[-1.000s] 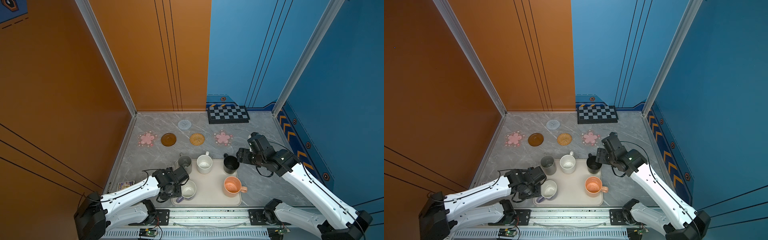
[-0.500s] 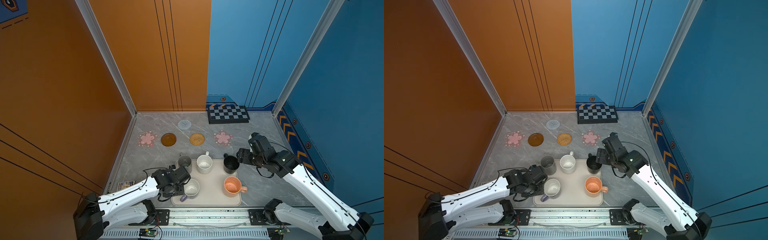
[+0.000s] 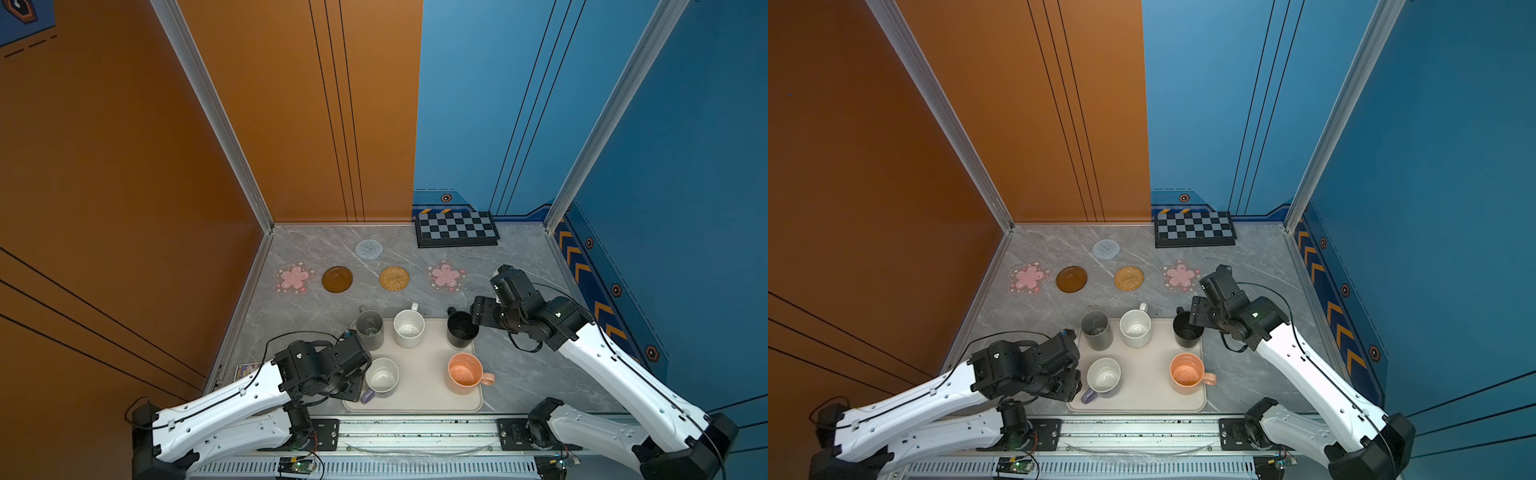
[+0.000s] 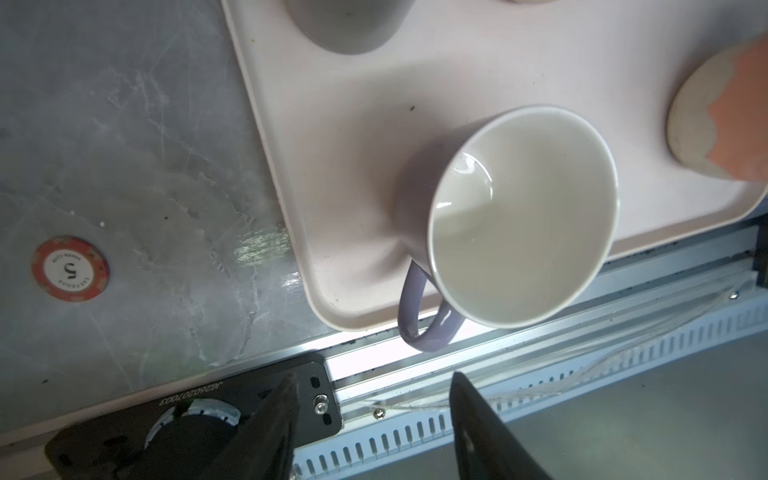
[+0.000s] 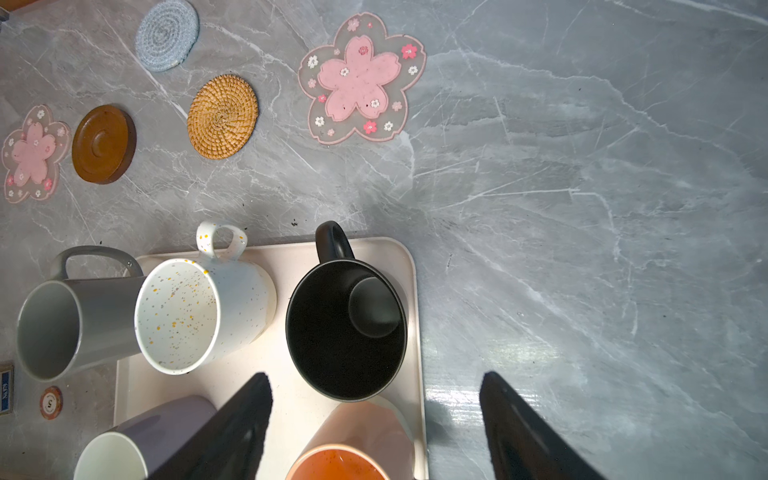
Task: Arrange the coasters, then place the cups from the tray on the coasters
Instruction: 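Lower the left gripper around the lavender mug nearest the robot, then close the left gripper on the lavender mug and lift it, then carry the lavender mug with the left gripper toward the coasters, then move the held lavender mug over the blue knitted coaster while right gripper shifts forward, then lower the lavender mug onto the blue knitted coaster and open the left gripper, then draw the left gripper back toward the robot while right gripper returns toward black mug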
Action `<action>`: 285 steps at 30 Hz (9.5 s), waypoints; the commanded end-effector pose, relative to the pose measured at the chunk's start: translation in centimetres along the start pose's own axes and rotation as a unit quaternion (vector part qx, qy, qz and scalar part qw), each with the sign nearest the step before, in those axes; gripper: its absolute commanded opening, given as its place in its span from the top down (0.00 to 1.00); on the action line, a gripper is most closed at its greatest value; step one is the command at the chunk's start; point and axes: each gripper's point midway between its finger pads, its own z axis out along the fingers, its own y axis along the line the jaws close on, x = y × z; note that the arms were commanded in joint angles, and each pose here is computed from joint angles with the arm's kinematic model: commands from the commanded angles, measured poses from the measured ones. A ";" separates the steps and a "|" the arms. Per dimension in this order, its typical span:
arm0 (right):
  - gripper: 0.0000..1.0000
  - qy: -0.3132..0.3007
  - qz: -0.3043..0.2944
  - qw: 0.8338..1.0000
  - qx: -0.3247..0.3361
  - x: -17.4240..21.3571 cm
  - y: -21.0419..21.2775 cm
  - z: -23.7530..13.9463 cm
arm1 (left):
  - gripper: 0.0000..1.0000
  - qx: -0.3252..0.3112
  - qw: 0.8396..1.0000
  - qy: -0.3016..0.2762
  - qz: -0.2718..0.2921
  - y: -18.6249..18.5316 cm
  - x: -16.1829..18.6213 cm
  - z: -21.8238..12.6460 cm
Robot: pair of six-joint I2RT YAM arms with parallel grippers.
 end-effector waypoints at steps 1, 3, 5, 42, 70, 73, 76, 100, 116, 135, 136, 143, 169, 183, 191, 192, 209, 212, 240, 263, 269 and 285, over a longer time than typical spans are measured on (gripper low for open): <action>0.19 -0.004 0.003 1.000 0.004 0.0 0.0 0.6 | 0.40 -0.047 0.995 -0.009 0.089 -0.3 0.0 0.1; 0.19 -0.001 0.004 1.000 0.004 0.2 0.0 0.8 | 0.39 -0.064 0.990 -0.006 0.124 -1.0 0.1 0.7; 0.19 0.002 0.003 1.000 0.005 0.3 0.0 1.0 | 0.38 -0.067 0.987 0.000 0.146 -1.9 0.4 1.3; 0.18 0.011 0.000 1.000 0.011 0.7 -0.2 2.1 | 0.90 0.022 0.997 -0.045 0.064 -2.7 0.0 7.2; 0.18 0.012 -0.014 1.000 0.017 1.0 -0.9 2.4 | 1.00 0.003 0.996 -0.047 0.076 -3.4 -1.5 7.0; 0.18 0.009 -0.013 1.000 0.019 0.7 -1.2 2.4 | 1.00 0.010 0.995 -0.046 0.092 -4.3 -1.9 6.3; 0.18 0.010 -0.012 1.000 0.019 0.8 -1.3 2.5 | 1.00 0.015 0.993 -0.041 0.108 -5.1 -2.3 5.1; 0.18 -0.020 -0.006 0.999 -0.031 -0.5 -0.7 1.4 | 1.00 0.032 0.983 -0.094 0.155 -8.9 -9.1 -5.4; 0.17 -0.036 -0.003 0.999 -0.022 -1.0 -2.4 -0.3 | 1.00 0.016 0.990 -0.112 0.085 -5.1 -19.0 -8.8; 0.18 -0.020 0.012 1.000 0.017 -6.2 -3.0 1.1 | 1.00 -0.034 0.994 -0.101 -0.010 4.1 -30.6 -5.4; 0.17 -0.019 0.014 1.000 0.019 -6.5 -3.1 1.3 | 1.00 -0.035 0.994 -0.100 -0.016 4.4 -31.3 -5.0; 0.18 -0.012 0.022 0.999 0.027 -8.3 -3.0 2.4 | 1.00 -0.041 0.993 -0.102 -0.052 6.7 -36.2 -2.2; 0.19 0.010 0.057 0.997 0.056 -10.8 -3.6 7.0 | 1.00 -0.095 0.984 -0.110 -0.099 12.9 -43.9 6.7; 0.19 0.023 0.059 0.996 0.063 -10.9 -3.4 9.1 | 1.00 -0.102 0.980 -0.129 -0.113 13.9 -45.8 9.0; 0.19 0.034 0.065 0.995 0.067 -10.0 -3.5 10.1 | 1.00 -0.089 0.978 -0.153 -0.114 13.8 -47.0 8.7; 0.19 0.037 0.065 0.995 0.066 -9.9 -3.4 10.3 | 1.00 -0.090 0.977 -0.153 -0.116 13.9 -47.1 8.7; 0.20 0.047 0.055 0.995 0.068 -9.6 -3.7 10.9 | 1.00 -0.095 0.978 -0.136 -0.130 14.0 -46.4 10.6; 0.20 0.050 0.054 0.995 0.068 -9.5 -3.7 11.0 | 1.00 -0.092 0.978 -0.131 -0.130 13.8 -46.3 11.3; 0.20 0.066 0.052 0.995 0.052 -9.0 -2.8 11.6 | 0.39 -0.084 0.982 -0.117 -0.119 13.3 -45.5 10.9; 0.20 0.013 0.053 0.998 0.040 -9.4 -2.5 7.3 | 0.02 -0.199 0.961 -0.185 -0.048 11.2 -43.8 -0.7; 0.19 -0.003 0.063 0.998 0.020 -8.9 -1.9 5.7 | 0.02 -0.197 0.951 -0.236 0.017 7.7 -42.3 -5.9; 0.19 -0.061 0.044 0.997 -0.030 -7.3 1.9 0.7 | 0.02 -0.090 0.912 -0.398 -0.053 6.0 -31.6 -18.2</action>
